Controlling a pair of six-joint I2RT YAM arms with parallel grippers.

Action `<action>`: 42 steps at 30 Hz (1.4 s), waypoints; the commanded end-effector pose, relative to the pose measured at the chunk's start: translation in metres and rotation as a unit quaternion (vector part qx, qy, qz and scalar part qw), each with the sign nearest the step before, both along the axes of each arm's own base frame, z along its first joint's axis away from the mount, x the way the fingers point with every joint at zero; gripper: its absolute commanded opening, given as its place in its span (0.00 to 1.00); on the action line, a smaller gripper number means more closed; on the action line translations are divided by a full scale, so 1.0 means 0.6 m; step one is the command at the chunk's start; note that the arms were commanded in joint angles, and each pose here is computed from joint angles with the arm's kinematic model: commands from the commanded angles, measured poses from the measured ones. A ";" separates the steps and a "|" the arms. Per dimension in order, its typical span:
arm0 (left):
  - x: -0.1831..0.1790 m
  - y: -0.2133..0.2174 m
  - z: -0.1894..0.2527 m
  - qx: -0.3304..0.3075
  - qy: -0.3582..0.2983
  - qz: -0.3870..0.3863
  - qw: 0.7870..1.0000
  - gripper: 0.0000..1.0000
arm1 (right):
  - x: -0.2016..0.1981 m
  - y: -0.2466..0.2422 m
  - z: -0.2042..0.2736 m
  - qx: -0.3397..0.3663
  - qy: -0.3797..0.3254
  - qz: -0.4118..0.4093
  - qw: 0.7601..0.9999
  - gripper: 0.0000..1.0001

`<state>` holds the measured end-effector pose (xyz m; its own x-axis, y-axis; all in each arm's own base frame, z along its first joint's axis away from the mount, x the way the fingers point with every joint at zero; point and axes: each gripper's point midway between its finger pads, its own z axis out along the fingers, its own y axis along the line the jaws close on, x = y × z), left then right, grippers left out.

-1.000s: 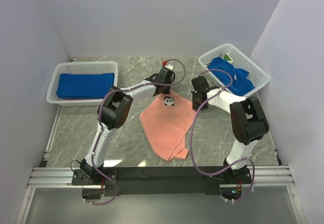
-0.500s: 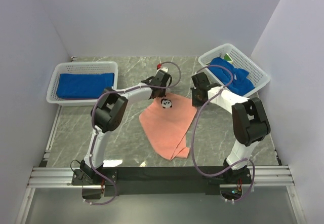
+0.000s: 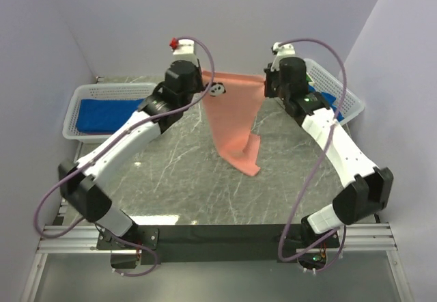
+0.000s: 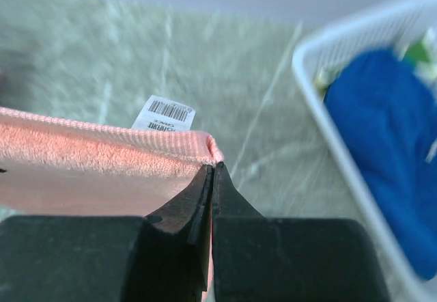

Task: Fold and stack the towels
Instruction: Flatten out the crumpled towel

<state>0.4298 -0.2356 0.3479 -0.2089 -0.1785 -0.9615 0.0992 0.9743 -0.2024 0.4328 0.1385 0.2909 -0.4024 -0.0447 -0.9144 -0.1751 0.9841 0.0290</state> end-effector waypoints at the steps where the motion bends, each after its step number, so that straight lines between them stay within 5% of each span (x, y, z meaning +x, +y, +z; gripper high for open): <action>1: -0.039 0.044 0.112 -0.003 -0.082 0.011 0.997 0.01 | -0.027 -0.038 0.138 -0.032 -0.107 -0.004 0.994 0.00; 12: -0.231 0.056 0.235 -0.024 -0.233 -0.122 0.964 0.01 | -0.209 -0.020 0.270 -0.026 -0.240 0.153 0.958 0.00; 27: -0.409 0.099 0.307 -0.108 -0.259 -0.253 0.926 0.01 | -0.417 0.003 0.352 0.016 -0.300 0.302 0.905 0.00; 32: -0.362 0.106 0.272 -0.101 -0.218 -0.188 0.952 0.01 | -0.369 0.001 0.341 0.032 -0.274 0.262 0.925 0.00; 36: -0.245 0.118 0.172 -0.041 -0.130 -0.014 0.991 0.01 | -0.274 -0.008 0.287 0.017 -0.228 0.194 0.954 0.00; 42: -0.053 0.081 0.003 -0.040 -0.005 0.027 0.999 0.01 | -0.100 -0.007 0.156 -0.036 -0.148 0.137 0.979 0.00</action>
<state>0.3438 -0.2142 0.3986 -0.1127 -0.2233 -0.9682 0.2583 0.9344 -0.2455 0.3143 0.1561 0.4190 -0.0284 -0.1261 -0.9916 -0.5735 0.8146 -0.0872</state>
